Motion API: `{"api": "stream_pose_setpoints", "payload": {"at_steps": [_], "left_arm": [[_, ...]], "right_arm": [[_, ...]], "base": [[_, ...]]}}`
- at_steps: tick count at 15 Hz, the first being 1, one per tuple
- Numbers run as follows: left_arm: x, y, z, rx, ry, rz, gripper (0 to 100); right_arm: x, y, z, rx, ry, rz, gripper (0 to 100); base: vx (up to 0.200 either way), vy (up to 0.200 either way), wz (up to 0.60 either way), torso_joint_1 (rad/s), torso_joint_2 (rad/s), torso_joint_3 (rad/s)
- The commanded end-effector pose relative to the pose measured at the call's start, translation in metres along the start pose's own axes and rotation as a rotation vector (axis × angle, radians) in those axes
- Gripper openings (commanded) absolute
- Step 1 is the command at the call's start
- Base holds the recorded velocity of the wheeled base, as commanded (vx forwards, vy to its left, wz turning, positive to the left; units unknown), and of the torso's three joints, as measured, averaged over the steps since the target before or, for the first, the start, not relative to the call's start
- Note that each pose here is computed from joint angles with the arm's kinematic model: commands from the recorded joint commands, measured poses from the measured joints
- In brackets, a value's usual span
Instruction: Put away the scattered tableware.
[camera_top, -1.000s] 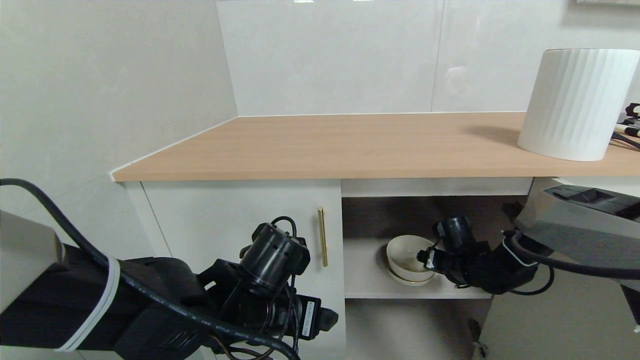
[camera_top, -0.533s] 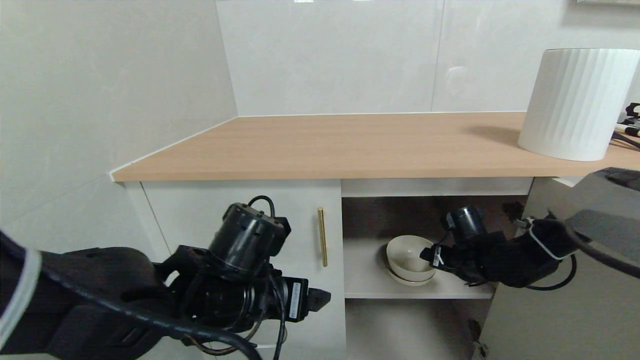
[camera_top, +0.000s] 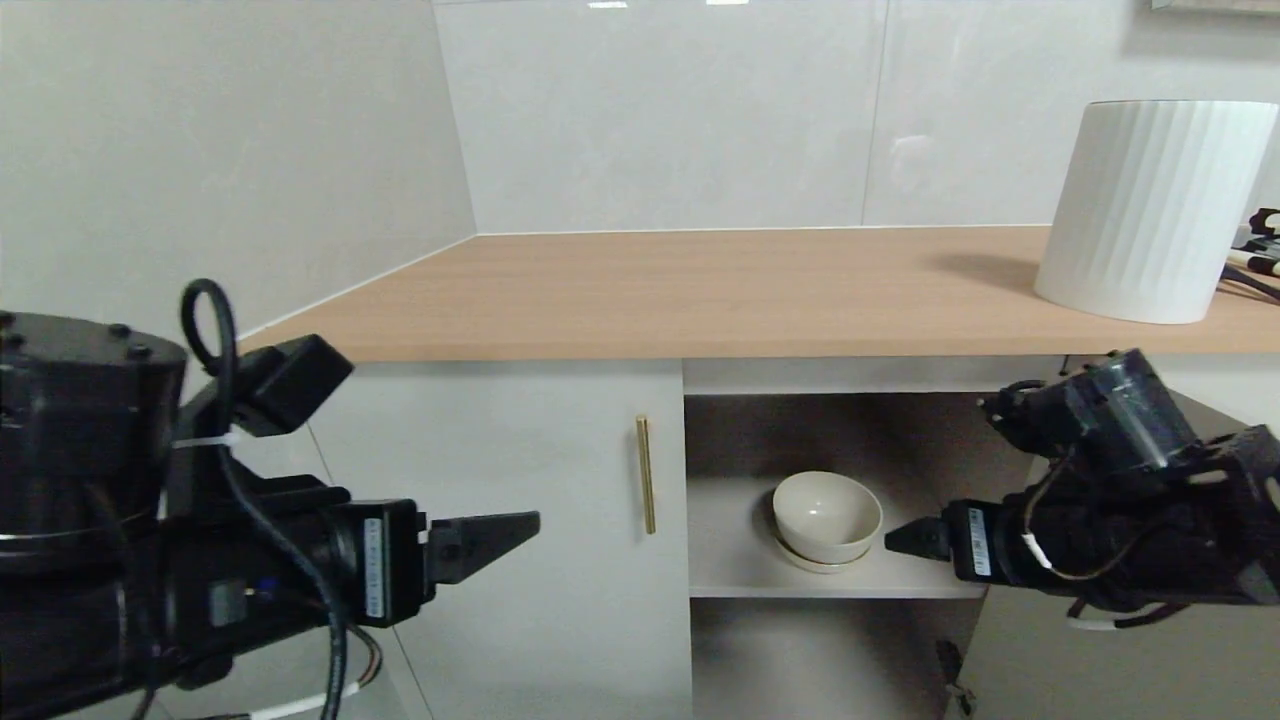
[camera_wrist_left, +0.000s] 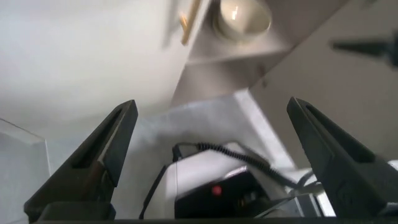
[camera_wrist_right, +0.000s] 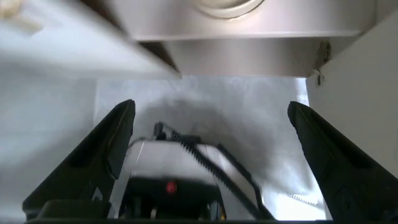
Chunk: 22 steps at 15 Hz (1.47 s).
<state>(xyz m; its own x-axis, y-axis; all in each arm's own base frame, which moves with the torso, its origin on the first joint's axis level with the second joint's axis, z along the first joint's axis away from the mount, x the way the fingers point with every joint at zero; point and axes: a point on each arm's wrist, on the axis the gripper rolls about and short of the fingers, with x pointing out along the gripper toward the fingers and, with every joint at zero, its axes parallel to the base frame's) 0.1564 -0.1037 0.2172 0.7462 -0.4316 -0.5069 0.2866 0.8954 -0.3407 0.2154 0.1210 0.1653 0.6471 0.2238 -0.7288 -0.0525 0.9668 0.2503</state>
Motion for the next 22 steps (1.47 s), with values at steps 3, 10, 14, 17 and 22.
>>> {"api": "stream_pose_setpoints", "payload": {"at_steps": [3,10,14,17,22], "left_arm": [[-0.035,0.019,-0.003,-0.049,-0.097,-0.004,100],[-0.029,0.019,-0.004,-0.049,-0.047,-0.063,100],[-0.031,0.019,-0.004,-0.049,-0.051,-0.067,100],[-0.031,0.019,-0.005,-0.049,-0.048,-0.065,100],[-0.028,0.020,-0.007,-0.049,-0.034,-0.062,100]], "right_arm": [[-0.067,-0.014,-0.018,-0.006,-0.068,0.078,100],[-0.064,-0.018,-0.026,-0.017,-0.038,0.057,100],[-0.075,-0.019,-0.032,-0.029,-0.075,0.056,100],[-0.077,-0.022,-0.037,-0.033,-0.058,0.047,100],[-0.076,-0.022,-0.038,-0.036,-0.051,0.044,100]], "base": [[0.000,0.000,0.00,0.000,0.00,0.000],[0.000,0.000,0.00,0.000,0.00,0.000],[-0.200,0.000,0.00,0.007,0.00,0.002],[-0.200,0.000,0.00,-0.002,0.00,0.004],[-0.200,0.000,0.00,0.000,0.00,0.005]]}}
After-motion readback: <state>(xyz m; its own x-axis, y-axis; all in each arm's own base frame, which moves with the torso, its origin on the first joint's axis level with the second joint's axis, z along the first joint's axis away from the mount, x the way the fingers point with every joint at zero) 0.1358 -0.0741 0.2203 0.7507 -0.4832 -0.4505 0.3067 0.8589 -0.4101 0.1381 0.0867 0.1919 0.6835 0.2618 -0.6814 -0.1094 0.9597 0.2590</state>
